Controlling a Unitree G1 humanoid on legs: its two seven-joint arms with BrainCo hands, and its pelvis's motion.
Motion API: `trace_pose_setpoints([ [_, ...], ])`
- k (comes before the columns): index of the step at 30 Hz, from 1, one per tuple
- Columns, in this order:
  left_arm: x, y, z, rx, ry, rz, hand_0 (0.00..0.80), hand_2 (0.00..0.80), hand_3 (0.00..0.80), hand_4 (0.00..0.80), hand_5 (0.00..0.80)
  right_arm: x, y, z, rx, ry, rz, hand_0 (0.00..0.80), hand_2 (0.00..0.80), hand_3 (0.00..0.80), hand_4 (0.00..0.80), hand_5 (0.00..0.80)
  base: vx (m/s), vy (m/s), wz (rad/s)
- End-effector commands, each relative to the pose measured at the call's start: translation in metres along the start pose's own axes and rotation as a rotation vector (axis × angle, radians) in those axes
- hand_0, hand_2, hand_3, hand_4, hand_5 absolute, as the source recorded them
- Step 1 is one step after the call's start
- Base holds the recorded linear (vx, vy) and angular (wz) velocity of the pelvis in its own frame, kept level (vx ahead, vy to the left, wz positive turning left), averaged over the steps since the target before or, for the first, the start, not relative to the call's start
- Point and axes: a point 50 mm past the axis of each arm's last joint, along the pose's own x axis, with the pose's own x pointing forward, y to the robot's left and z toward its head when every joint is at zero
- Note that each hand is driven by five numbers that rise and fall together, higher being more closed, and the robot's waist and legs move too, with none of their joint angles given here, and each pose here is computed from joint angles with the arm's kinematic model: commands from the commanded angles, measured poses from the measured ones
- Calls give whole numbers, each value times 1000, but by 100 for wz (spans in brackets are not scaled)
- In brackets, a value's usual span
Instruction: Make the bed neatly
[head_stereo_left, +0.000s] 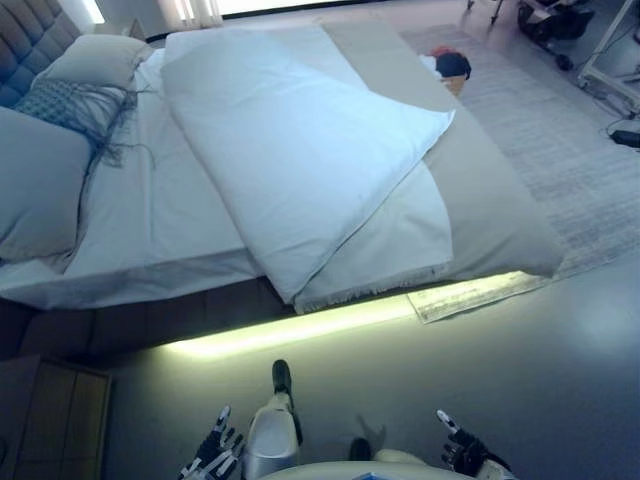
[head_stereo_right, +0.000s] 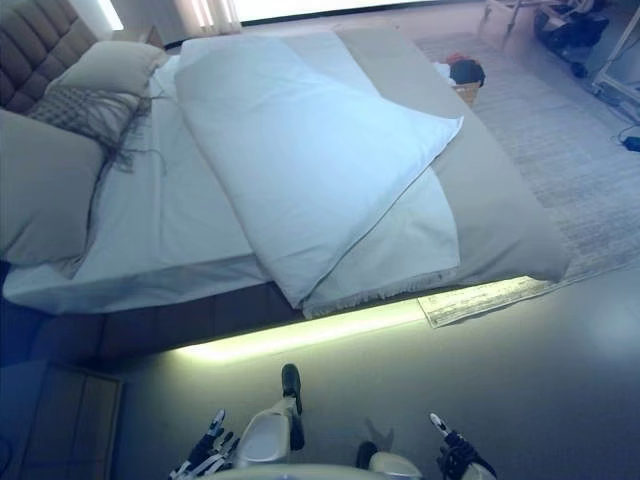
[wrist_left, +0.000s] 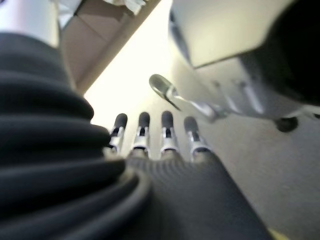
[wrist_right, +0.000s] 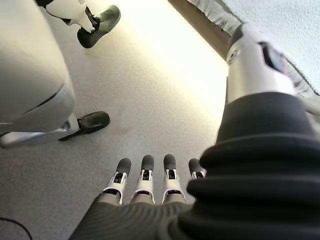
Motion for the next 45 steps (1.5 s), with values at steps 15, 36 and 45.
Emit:
trace_pose_setpoints([
  [15, 5, -15, 56, 150, -119, -46, 0, 0, 0, 0, 0, 2, 14, 11, 133, -67, 65, 0, 0, 0, 0, 0, 216, 143, 8],
  [36, 2, -4, 33, 249, -2, -45, 0, 0, 0, 0, 0, -4, 46, 109, 222, -404, 139, 0, 0, 0, 0, 0, 142, -125, 26],
  [45, 13, -66, 71, 289, -100, -267, 0, 0, 0, 0, 0, -43, 115, 224, 246, -585, 335, 0, 0, 0, 0, 0, -104, 28, 25],
])
